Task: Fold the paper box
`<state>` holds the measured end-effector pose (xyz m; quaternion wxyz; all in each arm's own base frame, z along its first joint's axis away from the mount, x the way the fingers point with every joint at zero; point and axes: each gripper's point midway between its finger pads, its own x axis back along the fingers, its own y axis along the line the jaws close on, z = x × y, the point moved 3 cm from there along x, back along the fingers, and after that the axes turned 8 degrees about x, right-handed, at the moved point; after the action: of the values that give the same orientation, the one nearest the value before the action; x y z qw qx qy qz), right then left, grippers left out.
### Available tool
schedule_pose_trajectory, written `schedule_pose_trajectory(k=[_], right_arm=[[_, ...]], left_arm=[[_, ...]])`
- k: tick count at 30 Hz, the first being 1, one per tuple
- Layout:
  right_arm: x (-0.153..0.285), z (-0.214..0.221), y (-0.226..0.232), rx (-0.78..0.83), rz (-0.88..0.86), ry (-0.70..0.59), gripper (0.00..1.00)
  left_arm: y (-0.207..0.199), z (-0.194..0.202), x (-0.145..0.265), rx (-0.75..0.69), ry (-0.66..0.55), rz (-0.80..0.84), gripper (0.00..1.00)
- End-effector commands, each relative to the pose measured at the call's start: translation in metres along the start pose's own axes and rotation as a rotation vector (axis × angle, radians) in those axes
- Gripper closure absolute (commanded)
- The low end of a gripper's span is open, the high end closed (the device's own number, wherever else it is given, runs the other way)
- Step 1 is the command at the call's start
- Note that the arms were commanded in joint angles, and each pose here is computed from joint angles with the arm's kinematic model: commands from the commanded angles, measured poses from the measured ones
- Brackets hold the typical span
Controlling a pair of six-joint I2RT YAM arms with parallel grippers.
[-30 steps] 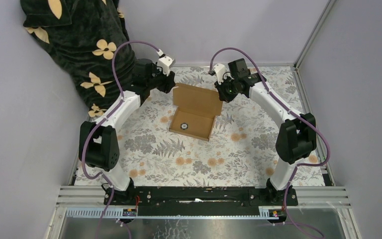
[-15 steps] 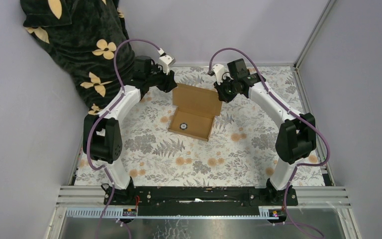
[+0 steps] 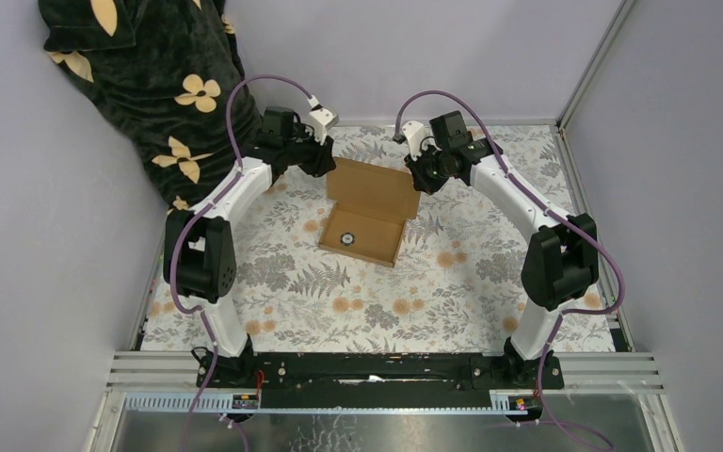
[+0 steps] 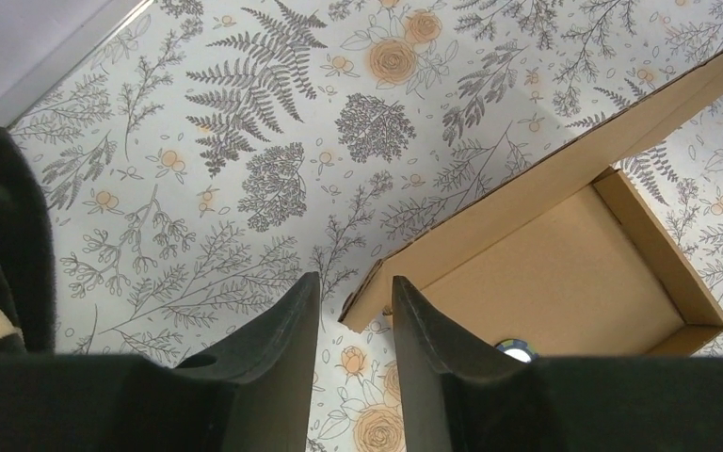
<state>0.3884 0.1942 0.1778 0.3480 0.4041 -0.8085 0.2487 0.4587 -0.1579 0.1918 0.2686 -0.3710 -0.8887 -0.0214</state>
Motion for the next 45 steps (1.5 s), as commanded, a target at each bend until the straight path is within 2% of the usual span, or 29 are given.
schedule_pose_trajectory(k=[1, 24, 45], right_arm=[[-0.006, 0.011, 0.012, 0.005, -0.035, 0.065, 1.0], [-0.008, 0.011, 0.013, 0.007, -0.036, 0.07, 1.0], [-0.01, 0.01, 0.016, 0.015, -0.035, 0.074, 1.0]], left_arm=[[0.001, -0.009, -0.001, -0.029, 0.002, -0.011, 0.61], [0.007, 0.001, -0.007, -0.009, 0.043, -0.027, 0.72], [-0.003, -0.008, -0.005, -0.023, 0.011, -0.013, 0.79]])
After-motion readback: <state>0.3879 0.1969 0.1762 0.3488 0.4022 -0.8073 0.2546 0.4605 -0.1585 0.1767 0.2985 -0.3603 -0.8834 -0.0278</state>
